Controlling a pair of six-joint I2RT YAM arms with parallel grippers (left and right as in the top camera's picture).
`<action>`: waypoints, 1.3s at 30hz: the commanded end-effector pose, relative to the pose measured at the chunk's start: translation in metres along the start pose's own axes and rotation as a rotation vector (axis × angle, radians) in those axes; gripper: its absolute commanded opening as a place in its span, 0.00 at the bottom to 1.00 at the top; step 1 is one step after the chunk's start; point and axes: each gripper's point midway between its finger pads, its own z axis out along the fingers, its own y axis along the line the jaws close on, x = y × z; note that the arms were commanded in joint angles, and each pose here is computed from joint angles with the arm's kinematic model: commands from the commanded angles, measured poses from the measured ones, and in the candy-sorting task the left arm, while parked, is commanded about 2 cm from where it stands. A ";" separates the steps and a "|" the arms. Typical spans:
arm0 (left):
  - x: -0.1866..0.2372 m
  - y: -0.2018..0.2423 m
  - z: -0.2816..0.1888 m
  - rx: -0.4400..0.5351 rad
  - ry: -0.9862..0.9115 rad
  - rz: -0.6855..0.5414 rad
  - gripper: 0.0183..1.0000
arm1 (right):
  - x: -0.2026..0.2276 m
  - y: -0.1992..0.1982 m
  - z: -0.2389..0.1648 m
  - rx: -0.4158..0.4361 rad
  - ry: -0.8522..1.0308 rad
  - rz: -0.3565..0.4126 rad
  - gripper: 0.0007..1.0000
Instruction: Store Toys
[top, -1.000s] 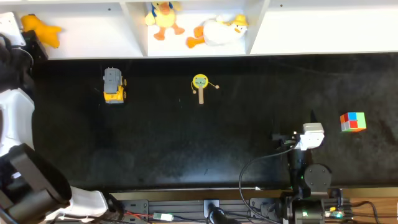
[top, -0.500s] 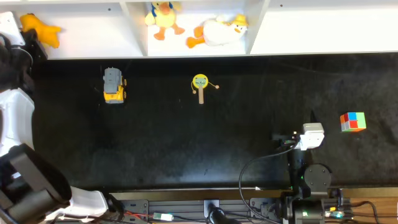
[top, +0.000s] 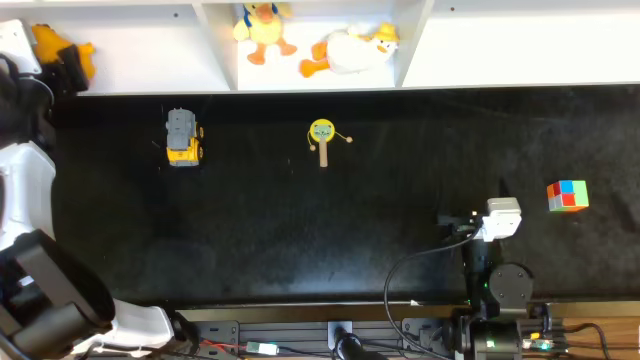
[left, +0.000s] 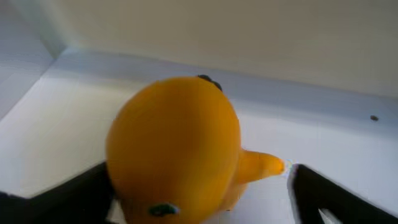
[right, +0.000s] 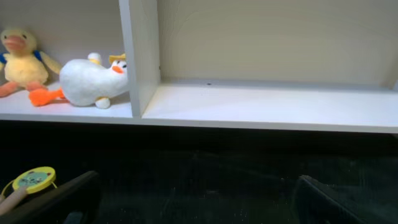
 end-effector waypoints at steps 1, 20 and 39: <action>0.005 -0.003 0.007 0.009 0.019 -0.008 1.00 | 0.003 -0.003 0.000 0.013 0.000 0.011 0.99; 0.019 -0.008 -0.008 0.012 0.091 -0.023 1.00 | 0.003 -0.003 0.000 0.013 0.000 0.011 0.99; 0.050 -0.023 -0.068 -0.010 0.110 0.000 1.00 | 0.003 -0.003 0.000 0.013 0.000 0.011 1.00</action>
